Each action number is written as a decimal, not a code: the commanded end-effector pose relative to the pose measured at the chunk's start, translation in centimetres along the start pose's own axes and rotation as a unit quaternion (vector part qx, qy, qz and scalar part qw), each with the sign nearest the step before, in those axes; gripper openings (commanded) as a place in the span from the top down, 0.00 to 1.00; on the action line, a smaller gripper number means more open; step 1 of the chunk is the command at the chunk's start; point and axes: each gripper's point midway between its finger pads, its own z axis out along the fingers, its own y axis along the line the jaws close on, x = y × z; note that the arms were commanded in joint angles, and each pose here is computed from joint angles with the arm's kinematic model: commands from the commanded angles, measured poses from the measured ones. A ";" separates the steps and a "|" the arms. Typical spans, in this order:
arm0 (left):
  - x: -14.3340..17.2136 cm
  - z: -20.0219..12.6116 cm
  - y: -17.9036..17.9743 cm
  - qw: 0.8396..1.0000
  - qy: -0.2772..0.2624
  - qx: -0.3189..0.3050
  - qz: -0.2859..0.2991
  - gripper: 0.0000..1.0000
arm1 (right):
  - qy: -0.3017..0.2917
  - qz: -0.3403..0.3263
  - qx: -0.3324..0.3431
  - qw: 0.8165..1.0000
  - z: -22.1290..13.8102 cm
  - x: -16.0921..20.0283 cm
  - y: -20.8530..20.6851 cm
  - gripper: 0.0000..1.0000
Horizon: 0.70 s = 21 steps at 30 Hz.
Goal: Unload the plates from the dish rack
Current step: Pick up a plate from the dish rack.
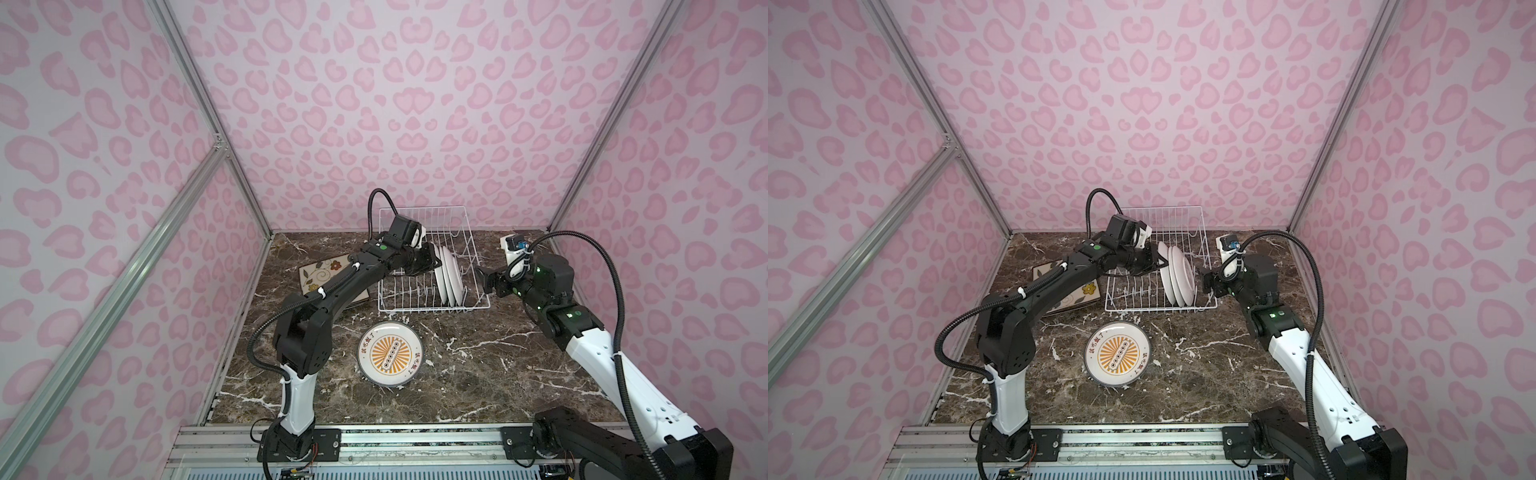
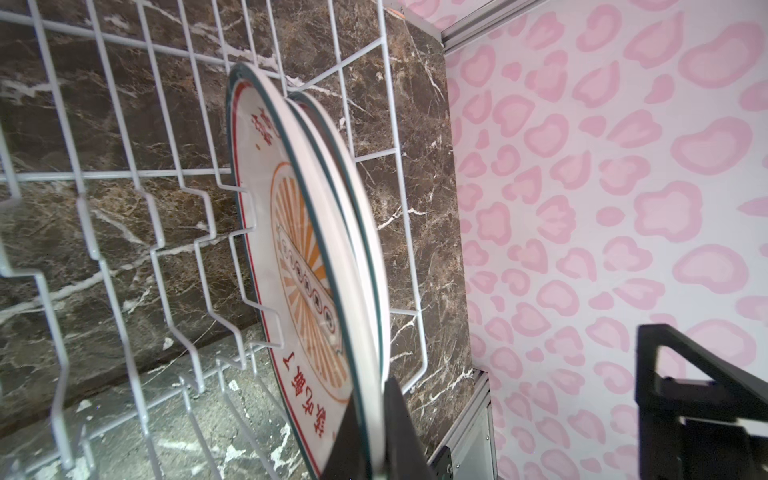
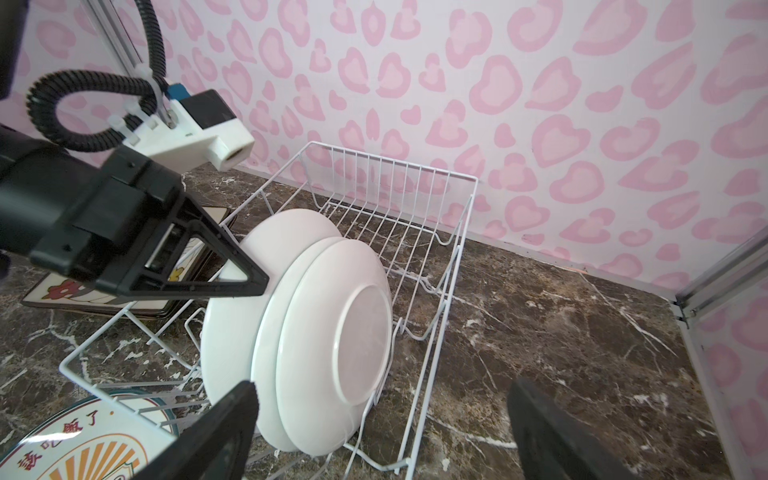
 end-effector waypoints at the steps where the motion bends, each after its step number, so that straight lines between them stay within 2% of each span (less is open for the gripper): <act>1: -0.2 -1.4 -0.4 1.000 -0.007 -0.007 0.006 0.96 | -0.021 0.001 -0.008 1.000 0.2 -1.1 0.2 0.05; 21: -0.5 -5.4 -1.4 1.000 -0.028 0.012 0.006 0.96 | -0.036 0.013 -0.011 0.999 0.2 -1.8 0.3 0.05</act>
